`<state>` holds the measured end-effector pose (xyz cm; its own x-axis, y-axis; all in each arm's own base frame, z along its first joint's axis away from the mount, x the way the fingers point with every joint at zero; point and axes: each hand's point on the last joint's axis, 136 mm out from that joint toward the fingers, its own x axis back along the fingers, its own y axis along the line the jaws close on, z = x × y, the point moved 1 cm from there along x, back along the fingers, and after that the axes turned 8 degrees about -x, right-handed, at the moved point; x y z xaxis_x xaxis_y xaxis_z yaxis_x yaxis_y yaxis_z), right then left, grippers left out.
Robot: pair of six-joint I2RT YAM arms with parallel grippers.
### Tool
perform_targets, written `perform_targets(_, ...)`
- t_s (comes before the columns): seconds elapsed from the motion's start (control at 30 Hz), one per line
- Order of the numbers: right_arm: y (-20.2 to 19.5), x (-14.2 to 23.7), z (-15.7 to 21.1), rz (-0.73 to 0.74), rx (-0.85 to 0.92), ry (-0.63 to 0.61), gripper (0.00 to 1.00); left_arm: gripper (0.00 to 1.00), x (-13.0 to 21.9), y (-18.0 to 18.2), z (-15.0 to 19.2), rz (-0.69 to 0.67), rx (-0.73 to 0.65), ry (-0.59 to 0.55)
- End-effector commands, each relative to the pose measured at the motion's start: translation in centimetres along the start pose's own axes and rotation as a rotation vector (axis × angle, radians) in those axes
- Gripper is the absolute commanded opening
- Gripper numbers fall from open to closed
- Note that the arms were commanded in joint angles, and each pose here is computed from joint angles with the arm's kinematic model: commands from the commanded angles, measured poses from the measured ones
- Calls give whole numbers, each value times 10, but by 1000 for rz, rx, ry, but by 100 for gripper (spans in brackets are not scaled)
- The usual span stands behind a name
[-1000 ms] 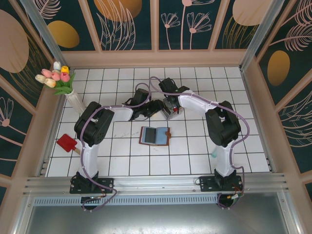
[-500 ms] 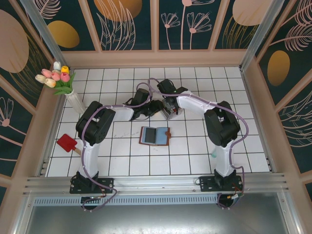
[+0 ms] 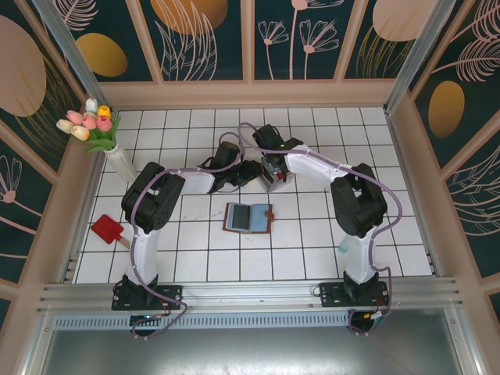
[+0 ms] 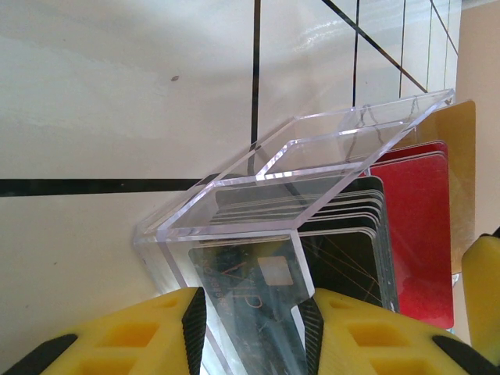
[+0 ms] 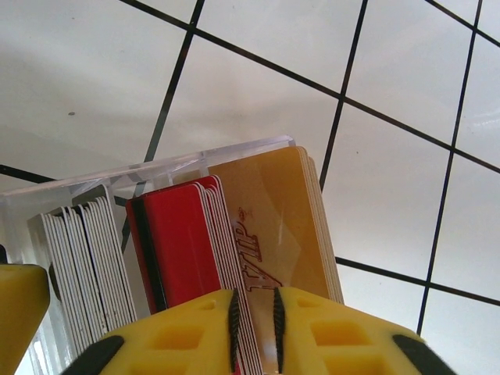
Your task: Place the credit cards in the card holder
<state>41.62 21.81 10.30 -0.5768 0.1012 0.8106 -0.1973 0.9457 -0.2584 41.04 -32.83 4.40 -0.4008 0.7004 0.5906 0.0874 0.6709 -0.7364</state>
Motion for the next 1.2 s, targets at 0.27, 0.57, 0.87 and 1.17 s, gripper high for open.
perform_targets(0.27,6,-10,9,-27,3,35,35,40,-8,45,25,-142,38,63)
perform_targets(0.57,3,-27,25,35,30,76,35,40,-8,47,25,-145,38,63)
perform_targets(0.87,-13,0,-1,77,-6,-26,30,39,-8,48,26,-148,39,63)
perform_targets(1.17,-15,0,5,84,-6,-15,30,38,-7,48,27,-150,41,62)
